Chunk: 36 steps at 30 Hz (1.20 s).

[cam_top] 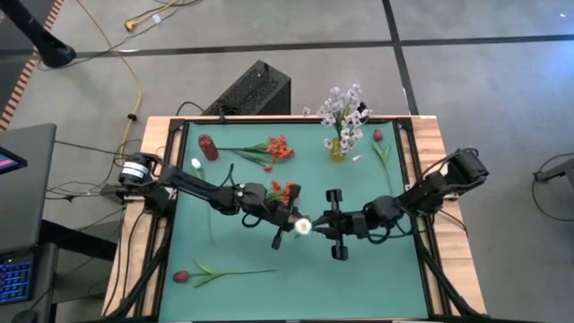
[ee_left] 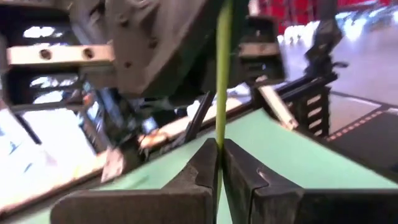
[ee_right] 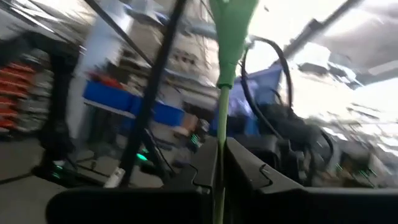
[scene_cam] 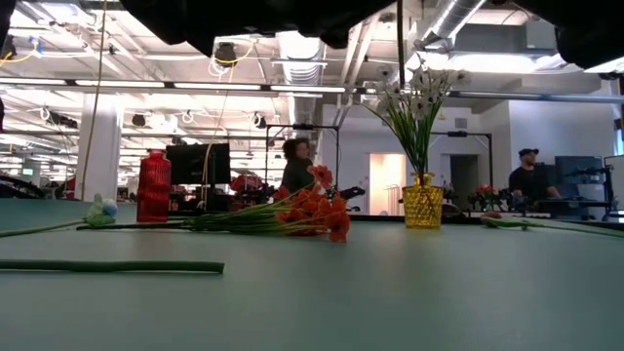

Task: Sort flowers into vase by color
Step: Put the right white tulip into the yellow vase

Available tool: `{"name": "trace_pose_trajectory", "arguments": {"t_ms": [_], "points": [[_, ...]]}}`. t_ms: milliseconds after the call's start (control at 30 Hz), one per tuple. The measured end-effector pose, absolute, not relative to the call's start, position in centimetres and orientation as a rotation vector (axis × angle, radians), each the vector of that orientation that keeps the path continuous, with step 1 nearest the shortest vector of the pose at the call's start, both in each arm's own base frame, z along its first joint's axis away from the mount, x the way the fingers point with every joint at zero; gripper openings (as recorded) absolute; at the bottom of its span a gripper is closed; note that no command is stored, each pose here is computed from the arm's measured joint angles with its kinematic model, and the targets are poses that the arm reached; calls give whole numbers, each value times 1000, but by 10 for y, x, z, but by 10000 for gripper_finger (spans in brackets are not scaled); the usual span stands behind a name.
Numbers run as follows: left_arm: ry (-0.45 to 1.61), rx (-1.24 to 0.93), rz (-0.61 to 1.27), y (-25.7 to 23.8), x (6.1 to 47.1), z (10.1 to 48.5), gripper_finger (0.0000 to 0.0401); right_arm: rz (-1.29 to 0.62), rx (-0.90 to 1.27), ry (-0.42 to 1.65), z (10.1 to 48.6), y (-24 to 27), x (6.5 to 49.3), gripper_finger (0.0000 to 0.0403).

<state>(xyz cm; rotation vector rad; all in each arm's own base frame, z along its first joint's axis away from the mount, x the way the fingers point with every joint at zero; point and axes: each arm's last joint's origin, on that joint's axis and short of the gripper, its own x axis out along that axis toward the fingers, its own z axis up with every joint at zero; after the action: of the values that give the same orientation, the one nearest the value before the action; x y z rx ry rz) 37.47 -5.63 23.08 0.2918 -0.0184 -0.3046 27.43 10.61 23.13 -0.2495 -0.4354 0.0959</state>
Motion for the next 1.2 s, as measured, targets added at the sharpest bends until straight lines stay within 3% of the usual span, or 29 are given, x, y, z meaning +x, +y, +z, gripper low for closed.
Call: {"name": "trace_pose_trajectory", "arguments": {"t_ms": [567,933,1200], "points": [[220,298,-229,-52,361,230,0,-2,-221,-83,240,104,255,55],[235,300,-226,-51,361,229,0,-19,-246,-40,239,106,251,53],[235,317,-225,-51,361,229,12,-32,-243,-26,237,106,251,27]]}}
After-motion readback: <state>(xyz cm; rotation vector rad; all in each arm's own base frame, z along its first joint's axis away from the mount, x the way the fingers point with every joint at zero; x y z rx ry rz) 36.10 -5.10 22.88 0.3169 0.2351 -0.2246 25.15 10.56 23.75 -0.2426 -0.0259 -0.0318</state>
